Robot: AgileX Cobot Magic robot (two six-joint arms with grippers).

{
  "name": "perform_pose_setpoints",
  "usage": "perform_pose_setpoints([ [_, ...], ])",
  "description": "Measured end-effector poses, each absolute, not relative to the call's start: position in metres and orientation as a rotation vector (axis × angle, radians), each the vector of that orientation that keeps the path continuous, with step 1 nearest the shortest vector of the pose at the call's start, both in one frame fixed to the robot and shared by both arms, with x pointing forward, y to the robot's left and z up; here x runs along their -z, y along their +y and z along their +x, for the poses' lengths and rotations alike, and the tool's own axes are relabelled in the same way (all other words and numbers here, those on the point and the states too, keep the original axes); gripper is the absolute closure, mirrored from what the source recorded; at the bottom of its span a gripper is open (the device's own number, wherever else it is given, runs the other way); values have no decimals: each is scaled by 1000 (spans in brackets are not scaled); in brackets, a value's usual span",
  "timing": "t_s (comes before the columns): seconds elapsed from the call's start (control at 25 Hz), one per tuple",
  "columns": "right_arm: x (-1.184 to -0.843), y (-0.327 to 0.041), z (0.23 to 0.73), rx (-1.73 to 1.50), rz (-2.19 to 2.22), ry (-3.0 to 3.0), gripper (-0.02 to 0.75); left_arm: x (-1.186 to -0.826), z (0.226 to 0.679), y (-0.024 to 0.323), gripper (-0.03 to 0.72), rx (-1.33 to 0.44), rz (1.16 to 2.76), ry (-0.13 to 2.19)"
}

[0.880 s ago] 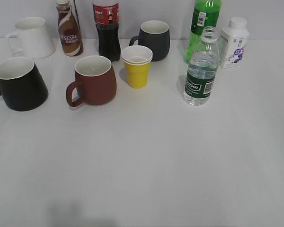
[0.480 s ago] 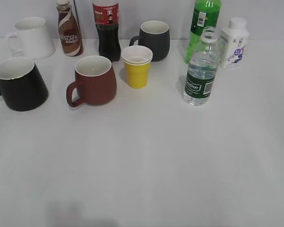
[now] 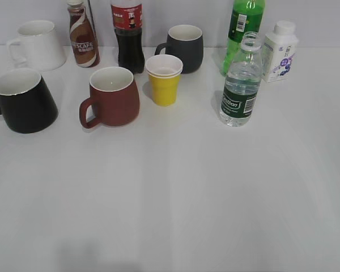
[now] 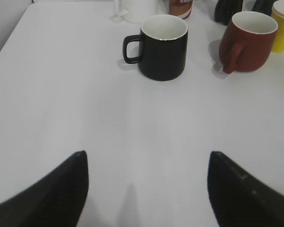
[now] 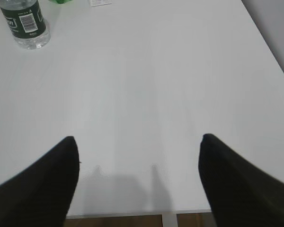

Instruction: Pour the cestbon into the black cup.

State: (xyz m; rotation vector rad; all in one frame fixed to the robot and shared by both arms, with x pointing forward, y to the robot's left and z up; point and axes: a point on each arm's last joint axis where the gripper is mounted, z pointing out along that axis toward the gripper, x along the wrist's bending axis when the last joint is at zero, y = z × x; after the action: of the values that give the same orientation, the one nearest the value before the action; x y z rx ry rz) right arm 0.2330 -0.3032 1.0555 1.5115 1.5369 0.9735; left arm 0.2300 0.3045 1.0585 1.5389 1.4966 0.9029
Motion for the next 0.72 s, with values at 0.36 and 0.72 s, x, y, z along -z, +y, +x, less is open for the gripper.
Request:
perform_pose_setpoints([
  [0.36, -1056, -303, 233, -974, 1512, 1537, 146, -1058, 230, 304, 97, -903, 1539, 1497],
  [0.72, -1056, -303, 233, -974, 1512, 1537, 147, -1086, 242, 303, 153, -1018, 1376, 1333],
])
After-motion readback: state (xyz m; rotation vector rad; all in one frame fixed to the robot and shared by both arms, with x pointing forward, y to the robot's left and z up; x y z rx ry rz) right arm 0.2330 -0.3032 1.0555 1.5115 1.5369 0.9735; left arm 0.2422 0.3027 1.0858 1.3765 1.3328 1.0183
